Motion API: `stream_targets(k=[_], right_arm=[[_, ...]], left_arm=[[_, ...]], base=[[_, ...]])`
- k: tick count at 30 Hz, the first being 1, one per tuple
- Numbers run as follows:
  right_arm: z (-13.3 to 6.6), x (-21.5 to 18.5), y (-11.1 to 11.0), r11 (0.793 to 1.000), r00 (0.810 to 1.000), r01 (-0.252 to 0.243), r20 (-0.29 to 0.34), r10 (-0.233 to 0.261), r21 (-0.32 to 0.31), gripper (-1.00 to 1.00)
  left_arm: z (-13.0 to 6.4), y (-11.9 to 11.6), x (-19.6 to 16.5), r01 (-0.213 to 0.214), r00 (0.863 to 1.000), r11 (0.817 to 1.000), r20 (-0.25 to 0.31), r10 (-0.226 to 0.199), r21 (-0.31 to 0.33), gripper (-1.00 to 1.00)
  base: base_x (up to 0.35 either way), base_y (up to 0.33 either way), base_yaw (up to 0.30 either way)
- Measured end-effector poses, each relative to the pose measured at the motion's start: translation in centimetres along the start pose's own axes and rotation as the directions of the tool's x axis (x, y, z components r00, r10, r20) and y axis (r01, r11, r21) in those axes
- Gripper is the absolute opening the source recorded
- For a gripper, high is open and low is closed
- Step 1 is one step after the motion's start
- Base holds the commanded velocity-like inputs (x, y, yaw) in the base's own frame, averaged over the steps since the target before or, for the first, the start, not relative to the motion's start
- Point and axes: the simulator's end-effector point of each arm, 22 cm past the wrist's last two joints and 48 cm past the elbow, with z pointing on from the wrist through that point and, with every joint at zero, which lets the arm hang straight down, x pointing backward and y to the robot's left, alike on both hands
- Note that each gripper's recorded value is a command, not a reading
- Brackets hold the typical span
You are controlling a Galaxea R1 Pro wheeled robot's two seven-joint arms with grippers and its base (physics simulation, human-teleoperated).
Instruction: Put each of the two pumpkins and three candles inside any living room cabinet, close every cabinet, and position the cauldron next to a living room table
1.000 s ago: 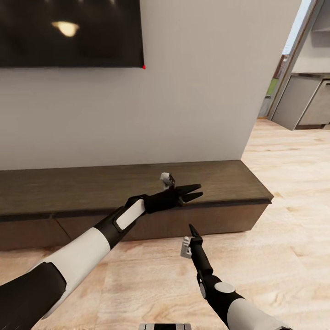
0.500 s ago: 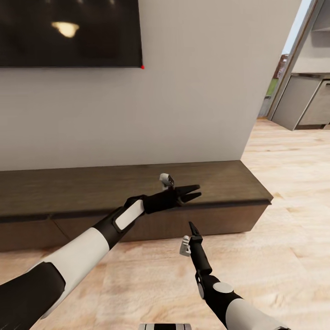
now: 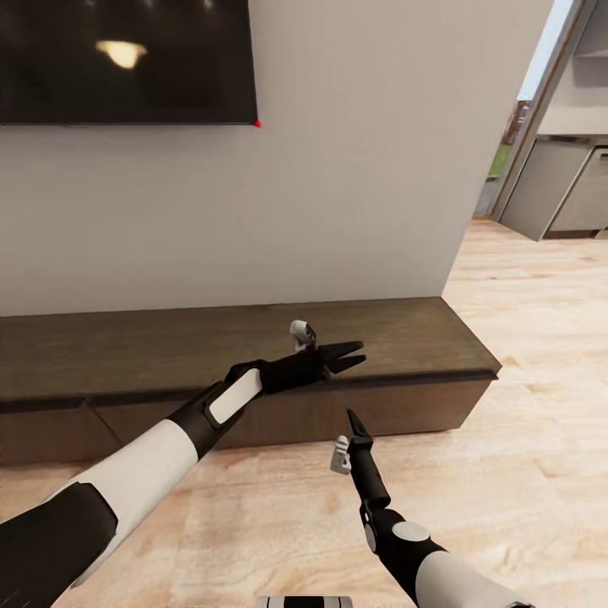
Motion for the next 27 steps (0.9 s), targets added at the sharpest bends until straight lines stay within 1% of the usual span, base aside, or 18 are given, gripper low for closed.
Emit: stream_targets(k=[4,14,16,19,20,24,27], right_arm=[[0.0,0.0,0.1,1.000,1.000,0.000,0.000,0.000,-0.002,1.00],[-0.1,-0.3,0.1,1.000,1.000,-0.002,0.004,0.002,-0.003,1.00],[-0.1,-0.4,0.1,1.000,1.000,-0.004,0.006,0.004,-0.003,1.00],[0.0,-0.5,0.1,1.000,1.000,-0.006,0.008,0.006,-0.002,1.00],[0.1,-1.2,0.1,1.000,1.000,-0.007,0.025,0.007,-0.006,1.00],[0.1,-1.3,0.2,1.000,1.000,-0.009,0.027,0.009,-0.008,1.00],[-0.5,-2.2,1.0,1.000,0.998,-0.010,0.056,0.011,-0.024,1.00]], left_arm=[[-0.1,0.0,-0.1,0.000,1.000,1.000,0.002,0.000,0.000,1.00],[-0.1,0.0,-0.1,0.001,1.000,1.000,0.005,-0.001,0.000,1.00],[-0.1,0.0,-0.1,0.001,1.000,1.000,0.005,-0.001,0.000,1.00],[-0.1,0.0,-0.2,0.000,1.000,1.000,0.006,0.000,0.000,1.00],[-0.4,0.0,-0.2,-0.001,1.000,1.000,0.010,0.001,0.000,1.00],[-0.9,0.7,0.7,0.021,1.000,1.000,0.016,-0.021,-0.007,1.00],[-1.3,1.3,1.3,0.038,0.999,0.999,0.022,-0.038,-0.014,1.00]], base=[[0.210,0.000,0.000],[0.322,0.000,0.000],[0.208,0.000,0.000],[0.065,0.000,0.000],[0.000,0.000,0.000],[0.000,0.000,0.000],[0.000,0.000,0.000]])
